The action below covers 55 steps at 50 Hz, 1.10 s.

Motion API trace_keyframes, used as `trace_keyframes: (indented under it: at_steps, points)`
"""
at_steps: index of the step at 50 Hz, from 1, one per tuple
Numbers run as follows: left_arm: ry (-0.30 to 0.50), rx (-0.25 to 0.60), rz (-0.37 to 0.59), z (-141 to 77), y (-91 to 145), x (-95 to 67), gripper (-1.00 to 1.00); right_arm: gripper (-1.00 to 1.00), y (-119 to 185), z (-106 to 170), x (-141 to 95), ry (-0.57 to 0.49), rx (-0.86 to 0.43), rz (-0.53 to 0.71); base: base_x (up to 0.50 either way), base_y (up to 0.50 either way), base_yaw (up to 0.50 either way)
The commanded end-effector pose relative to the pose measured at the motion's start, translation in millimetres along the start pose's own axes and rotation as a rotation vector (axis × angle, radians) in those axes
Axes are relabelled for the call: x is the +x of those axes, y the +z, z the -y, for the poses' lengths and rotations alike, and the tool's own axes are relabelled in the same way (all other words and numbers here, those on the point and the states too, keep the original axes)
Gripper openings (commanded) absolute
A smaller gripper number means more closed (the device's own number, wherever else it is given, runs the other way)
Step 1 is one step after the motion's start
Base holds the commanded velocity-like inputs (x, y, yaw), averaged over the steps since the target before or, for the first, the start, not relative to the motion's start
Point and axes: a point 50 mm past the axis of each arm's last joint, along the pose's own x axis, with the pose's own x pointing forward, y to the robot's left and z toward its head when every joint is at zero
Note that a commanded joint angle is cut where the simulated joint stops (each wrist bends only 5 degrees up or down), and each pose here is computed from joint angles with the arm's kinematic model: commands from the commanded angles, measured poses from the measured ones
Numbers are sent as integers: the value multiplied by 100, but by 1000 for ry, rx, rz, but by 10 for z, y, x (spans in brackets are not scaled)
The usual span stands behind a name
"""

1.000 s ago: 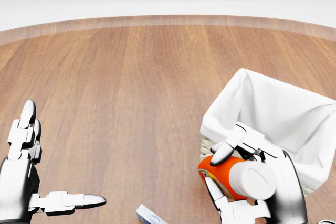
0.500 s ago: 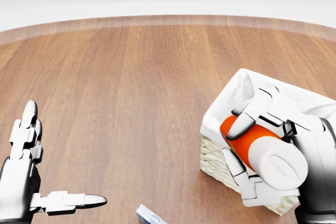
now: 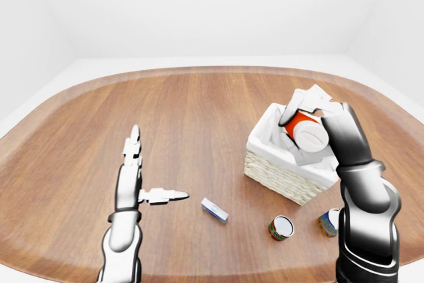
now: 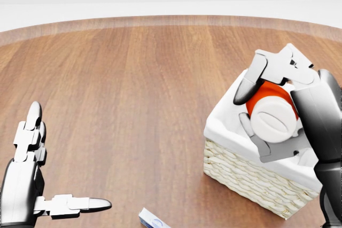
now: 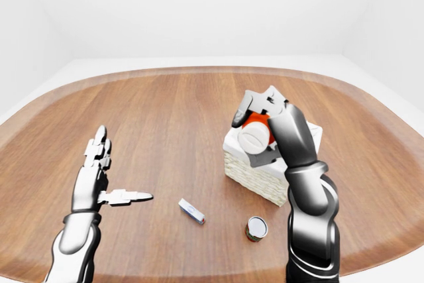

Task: Pick up the ketchup, and put it in the basket.

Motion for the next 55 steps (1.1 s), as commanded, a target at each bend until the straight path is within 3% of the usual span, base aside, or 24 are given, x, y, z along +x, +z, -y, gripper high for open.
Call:
trace_keyframes:
  at_steps: [1,10,26,42,55]
  points:
    - [-9,1,1,34,5,-5,100,-100,-193,102,247,9,-85,-48,0,0,0]
    - [-15,2,5,53,14,-2,100,-100,-302,201,462,11,-156,-79,0,0,0]
    - [-19,3,10,69,27,-3,100,-100,-759,339,841,-23,-196,-247,0,0,0]
    - [-23,1,23,73,56,-1,100,-100,-1149,344,891,-44,-321,-421,0,0,0]
    - [-21,0,31,66,71,11,100,-100,-1197,323,868,-32,-326,-442,0,0,0]
